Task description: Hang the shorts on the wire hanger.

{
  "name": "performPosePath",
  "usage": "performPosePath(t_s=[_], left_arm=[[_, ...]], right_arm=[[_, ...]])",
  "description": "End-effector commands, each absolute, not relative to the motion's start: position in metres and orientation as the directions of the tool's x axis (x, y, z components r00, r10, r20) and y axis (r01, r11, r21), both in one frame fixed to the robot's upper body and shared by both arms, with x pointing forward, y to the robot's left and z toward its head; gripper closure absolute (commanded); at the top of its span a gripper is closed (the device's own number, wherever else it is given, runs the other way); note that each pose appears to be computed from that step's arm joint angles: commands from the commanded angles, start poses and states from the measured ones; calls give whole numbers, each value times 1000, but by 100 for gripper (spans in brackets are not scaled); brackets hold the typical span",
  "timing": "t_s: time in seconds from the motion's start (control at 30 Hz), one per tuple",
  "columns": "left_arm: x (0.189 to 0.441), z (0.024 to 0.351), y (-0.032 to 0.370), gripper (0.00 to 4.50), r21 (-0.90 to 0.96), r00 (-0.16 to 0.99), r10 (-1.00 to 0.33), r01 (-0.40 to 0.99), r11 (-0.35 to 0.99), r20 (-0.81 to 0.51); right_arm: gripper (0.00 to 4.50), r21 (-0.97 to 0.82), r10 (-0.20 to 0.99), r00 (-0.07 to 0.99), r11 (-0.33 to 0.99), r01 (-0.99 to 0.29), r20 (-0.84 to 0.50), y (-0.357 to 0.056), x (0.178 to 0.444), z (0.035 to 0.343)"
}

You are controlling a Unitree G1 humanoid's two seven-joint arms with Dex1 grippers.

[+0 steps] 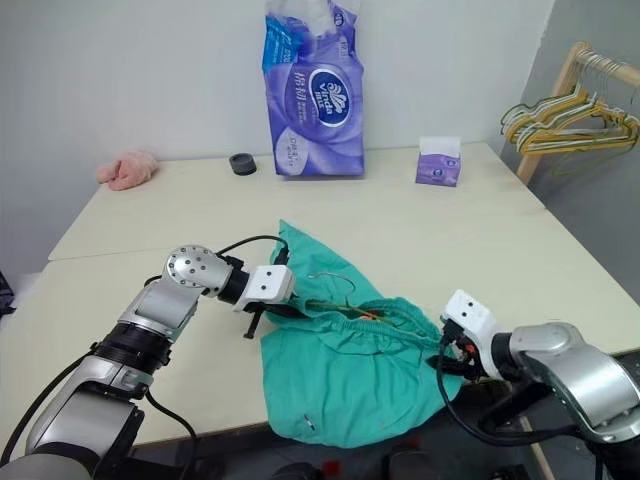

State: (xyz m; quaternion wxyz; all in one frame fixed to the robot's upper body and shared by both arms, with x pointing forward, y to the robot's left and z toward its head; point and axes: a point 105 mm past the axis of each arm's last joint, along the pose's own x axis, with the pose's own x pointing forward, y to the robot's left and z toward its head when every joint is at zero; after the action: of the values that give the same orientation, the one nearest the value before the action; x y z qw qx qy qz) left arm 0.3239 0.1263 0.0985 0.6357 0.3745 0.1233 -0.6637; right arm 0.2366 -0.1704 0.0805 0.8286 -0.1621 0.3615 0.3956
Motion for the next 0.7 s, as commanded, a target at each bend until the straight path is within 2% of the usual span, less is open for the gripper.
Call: performPosePath(t_s=[0.03,0.27,0.47,0.7], left_arm=[[330,112,124,450,370,120,-758,914,-168,-642],[331,111,127,450,377,127,-748,910,-174,-652],[335,111,130,450,396,160,-739,905,-156,-655],[347,113,124,450,457,245,-737,884,-96,-629]], right_arm=[[224,-37,539,483,640,-767,-690,-171,242,98],[445,-66,529,493,633,-771,-690,-175,245,106],[445,-143,521,521,601,-786,-676,-180,251,131],[445,-227,562,499,483,-845,-659,-163,252,158]])
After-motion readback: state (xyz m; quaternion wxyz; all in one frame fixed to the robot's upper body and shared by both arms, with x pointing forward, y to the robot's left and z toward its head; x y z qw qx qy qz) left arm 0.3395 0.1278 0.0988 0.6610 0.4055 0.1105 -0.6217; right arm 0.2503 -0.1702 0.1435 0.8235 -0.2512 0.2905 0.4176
